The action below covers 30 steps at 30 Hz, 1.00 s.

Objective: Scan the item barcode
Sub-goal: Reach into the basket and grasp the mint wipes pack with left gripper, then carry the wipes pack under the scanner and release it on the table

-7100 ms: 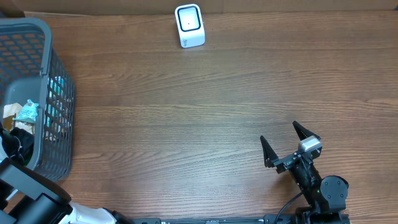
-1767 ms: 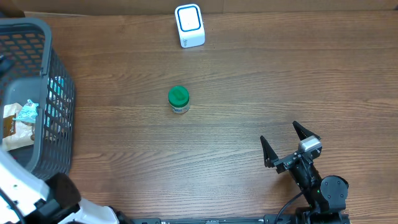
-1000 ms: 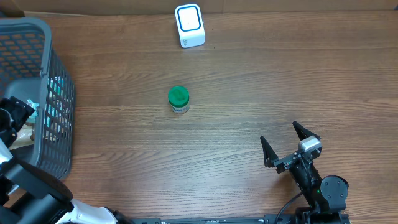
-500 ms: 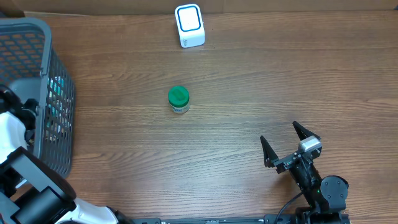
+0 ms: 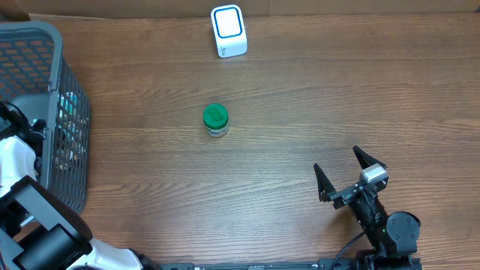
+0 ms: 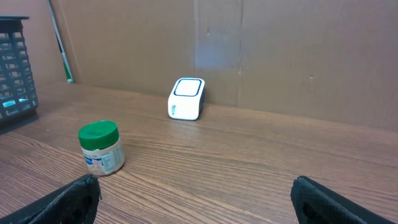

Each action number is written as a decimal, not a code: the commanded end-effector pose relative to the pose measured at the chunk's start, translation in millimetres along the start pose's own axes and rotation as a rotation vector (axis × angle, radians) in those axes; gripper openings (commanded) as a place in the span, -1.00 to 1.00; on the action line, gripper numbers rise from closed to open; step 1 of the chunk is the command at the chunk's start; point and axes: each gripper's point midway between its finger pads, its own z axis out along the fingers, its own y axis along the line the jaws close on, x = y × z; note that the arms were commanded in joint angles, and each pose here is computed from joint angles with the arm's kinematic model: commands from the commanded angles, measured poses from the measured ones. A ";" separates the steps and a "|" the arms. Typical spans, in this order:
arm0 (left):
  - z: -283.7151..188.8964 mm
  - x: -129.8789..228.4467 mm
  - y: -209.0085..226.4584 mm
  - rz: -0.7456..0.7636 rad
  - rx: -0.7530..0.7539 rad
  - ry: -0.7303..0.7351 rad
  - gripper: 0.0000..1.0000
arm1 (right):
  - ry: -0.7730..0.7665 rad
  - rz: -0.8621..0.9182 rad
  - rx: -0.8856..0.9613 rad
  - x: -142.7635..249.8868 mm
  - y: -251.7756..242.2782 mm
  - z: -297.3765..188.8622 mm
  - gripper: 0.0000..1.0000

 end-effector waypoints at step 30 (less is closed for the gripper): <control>-244.9 -99.5 -65.6 -0.039 0.242 -0.513 -0.92 | -0.003 0.002 0.009 1.8 -1.7 0.1 1.00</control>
